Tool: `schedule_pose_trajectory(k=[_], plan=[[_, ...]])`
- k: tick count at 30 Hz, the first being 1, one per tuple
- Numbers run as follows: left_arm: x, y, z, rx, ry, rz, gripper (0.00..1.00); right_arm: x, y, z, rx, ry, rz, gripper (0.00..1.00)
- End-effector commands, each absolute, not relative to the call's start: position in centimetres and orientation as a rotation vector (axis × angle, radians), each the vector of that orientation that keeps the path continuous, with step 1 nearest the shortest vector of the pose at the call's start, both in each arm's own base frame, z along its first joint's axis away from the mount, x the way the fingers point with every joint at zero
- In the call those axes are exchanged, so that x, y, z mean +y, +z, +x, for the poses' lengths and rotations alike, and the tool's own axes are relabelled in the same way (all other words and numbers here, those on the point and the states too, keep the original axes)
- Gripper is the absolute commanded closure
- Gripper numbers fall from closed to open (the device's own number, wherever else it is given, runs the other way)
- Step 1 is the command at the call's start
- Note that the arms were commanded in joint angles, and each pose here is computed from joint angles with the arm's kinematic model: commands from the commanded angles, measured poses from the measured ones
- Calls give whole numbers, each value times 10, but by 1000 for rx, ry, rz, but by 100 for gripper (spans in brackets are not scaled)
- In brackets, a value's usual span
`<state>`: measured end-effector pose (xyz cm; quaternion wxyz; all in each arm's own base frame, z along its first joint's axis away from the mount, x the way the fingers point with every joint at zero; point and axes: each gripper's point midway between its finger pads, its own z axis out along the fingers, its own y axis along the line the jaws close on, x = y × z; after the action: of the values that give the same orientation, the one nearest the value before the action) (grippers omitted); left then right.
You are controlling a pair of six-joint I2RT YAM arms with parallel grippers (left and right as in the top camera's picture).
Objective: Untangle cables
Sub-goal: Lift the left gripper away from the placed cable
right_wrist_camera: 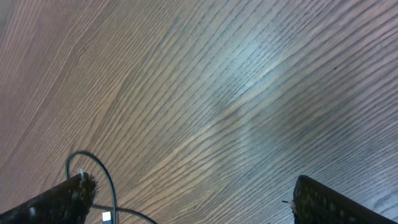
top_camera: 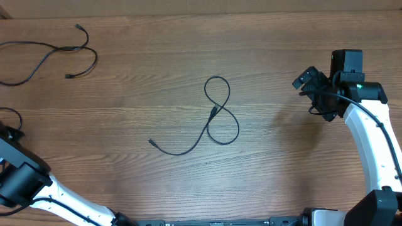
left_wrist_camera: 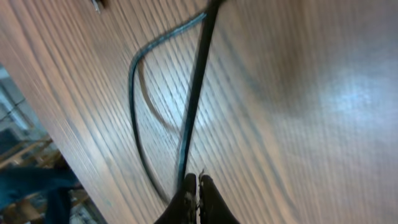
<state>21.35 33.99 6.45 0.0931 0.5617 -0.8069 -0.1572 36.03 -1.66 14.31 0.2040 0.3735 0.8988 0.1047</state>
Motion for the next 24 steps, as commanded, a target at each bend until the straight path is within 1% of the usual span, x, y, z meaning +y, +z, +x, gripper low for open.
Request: schedule_pose_trajectory(k=[1, 2, 3, 4, 5, 7, 10, 12, 14, 20, 24], plan=[[332, 88, 264, -2563, -164, 1752, 95, -20, 149, 361, 2483, 286, 1041, 0], [324, 93, 284, -2687, -2, 1673, 90, -20, 149, 361, 2483, 286, 1041, 0], [313, 101, 305, -2825, 179, 1558, 80, -20, 149, 361, 2483, 286, 1041, 0], [289, 117, 340, -3029, 506, 1349, 55, -20, 149, 361, 2483, 285, 1041, 0], [275, 126, 354, -3100, 667, 1253, 33, -20, 149, 361, 2483, 286, 1041, 0], [253, 137, 373, -3165, 888, 1124, 18, -20, 149, 361, 2483, 286, 1041, 0], [225, 142, 389, -3196, 1025, 965, 3, -20, 149, 361, 2483, 285, 1041, 0], [203, 141, 399, -3190, 1043, 879, 0, -20, 149, 361, 2483, 286, 1041, 0], [183, 140, 409, -3192, 1051, 797, 0, -20, 149, 361, 2483, 285, 1041, 0], [90, 139, 439, -3215, 1067, 345, 0, -20, 149, 361, 2483, 285, 1041, 0], [27, 129, 445, -3205, 929, 38, 0, -20, 149, 361, 2483, 286, 1041, 0]])
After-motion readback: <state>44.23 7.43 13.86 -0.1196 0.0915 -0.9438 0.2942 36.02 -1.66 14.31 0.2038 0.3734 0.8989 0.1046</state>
